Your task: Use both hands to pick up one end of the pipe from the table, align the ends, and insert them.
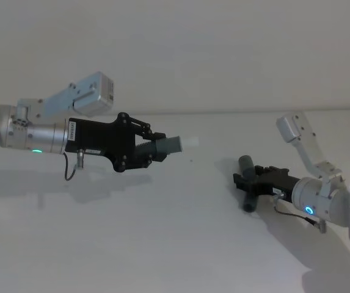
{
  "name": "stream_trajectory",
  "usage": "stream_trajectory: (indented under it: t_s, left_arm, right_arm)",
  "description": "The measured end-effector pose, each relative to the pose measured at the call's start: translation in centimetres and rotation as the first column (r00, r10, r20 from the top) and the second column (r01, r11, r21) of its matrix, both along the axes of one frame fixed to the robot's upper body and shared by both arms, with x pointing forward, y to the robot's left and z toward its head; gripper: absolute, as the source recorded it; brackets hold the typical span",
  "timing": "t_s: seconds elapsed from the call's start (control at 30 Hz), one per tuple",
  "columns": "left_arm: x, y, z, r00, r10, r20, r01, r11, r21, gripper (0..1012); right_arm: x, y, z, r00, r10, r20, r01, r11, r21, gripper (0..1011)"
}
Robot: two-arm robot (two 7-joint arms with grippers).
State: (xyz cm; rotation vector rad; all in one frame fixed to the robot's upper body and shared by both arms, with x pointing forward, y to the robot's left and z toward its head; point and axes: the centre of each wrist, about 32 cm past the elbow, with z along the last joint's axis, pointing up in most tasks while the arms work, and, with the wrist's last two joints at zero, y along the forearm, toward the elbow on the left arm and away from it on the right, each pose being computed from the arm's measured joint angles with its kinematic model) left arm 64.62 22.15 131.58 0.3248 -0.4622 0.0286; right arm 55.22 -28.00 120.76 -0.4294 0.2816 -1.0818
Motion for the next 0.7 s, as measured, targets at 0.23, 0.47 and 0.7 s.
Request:
stream_trajectory:
  t_s: [0.23,0.47,0.7]
  left_arm:
    - [0.0,0.0,0.0,1.0,0.0,0.0,0.0,1.0,0.0,335]
    - [0.0,0.0,0.0,1.0,0.0,0.0,0.0,1.0,0.0,335]
    - [0.0,0.0,0.0,1.0,0.0,0.0,0.0,1.0,0.0,335]
  right_arm:
    - [0.02,-0.01,-0.04,1.0,0.001,0.0,-0.001,1.0,0.0,466]
    - [0.04,-0.01,-0.05,1.0,0.002,0.002,-0.002,1.0,0.0,304]
    - [0.06,0.0,-0.04,1.0,0.003,0.003,-0.003,1.0,-0.001,273]
